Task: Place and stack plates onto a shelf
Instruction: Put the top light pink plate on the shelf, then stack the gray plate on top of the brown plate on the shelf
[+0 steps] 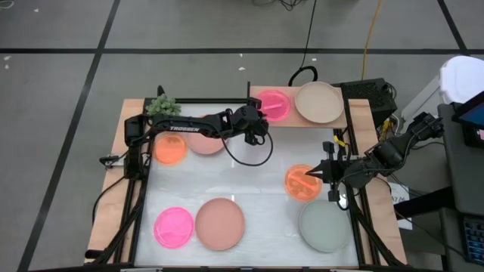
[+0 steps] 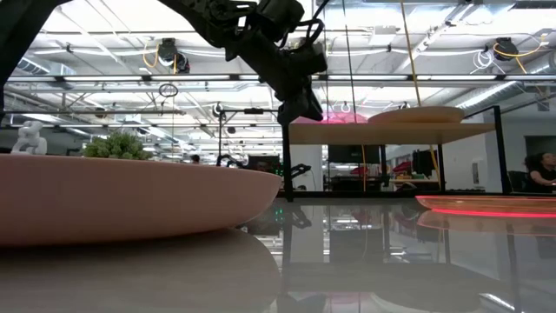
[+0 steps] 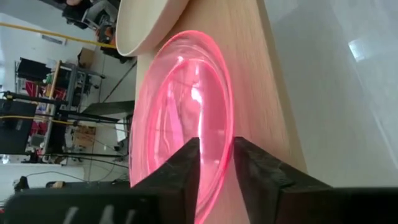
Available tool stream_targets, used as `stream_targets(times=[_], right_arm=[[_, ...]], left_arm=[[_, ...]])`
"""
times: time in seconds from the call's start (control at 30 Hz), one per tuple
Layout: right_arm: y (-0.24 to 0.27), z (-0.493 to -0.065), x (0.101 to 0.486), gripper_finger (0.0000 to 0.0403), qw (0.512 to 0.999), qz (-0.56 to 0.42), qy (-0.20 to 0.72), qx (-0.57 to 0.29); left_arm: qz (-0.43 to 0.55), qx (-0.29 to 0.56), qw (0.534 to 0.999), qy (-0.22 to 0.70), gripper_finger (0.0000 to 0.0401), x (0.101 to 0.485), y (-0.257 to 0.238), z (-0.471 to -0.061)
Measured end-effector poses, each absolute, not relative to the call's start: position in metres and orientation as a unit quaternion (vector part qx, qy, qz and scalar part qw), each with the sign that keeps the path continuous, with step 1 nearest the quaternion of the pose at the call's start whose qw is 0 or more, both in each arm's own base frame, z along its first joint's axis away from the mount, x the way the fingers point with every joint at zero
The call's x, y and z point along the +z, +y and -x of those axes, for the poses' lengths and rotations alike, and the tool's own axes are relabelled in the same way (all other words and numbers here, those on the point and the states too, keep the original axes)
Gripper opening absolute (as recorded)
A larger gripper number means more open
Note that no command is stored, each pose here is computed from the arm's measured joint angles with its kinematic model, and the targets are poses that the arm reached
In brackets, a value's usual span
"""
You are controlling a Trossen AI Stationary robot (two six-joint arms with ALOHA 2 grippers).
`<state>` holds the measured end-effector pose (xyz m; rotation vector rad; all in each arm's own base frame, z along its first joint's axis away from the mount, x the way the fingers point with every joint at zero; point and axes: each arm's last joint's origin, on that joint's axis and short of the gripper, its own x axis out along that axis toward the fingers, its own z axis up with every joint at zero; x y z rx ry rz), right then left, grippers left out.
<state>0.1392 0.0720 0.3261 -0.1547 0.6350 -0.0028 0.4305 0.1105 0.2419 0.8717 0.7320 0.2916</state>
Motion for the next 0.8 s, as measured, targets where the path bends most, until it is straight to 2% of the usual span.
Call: stream_targets(times=[0.17,0.53,0.8], right_arm=[[0.072,-0.139,0.326,0.0000,0.947,0.076,0.312,-0.001],[0.072,-0.139,0.326,0.0000,0.947,0.076,0.312,-0.001],[0.072,-0.139,0.326,0.0000,0.947,0.076,0.312,-0.001]], left_arm=[[-0.421,0.139,0.829,0.341,0.0128,0.243,0.101,-0.433],[-0.419,0.183,0.818,0.349,0.0130,0.245,0.100,-0.433],[-0.410,0.182,0.825,0.343,0.0130,0.245,0.092,-0.435]])
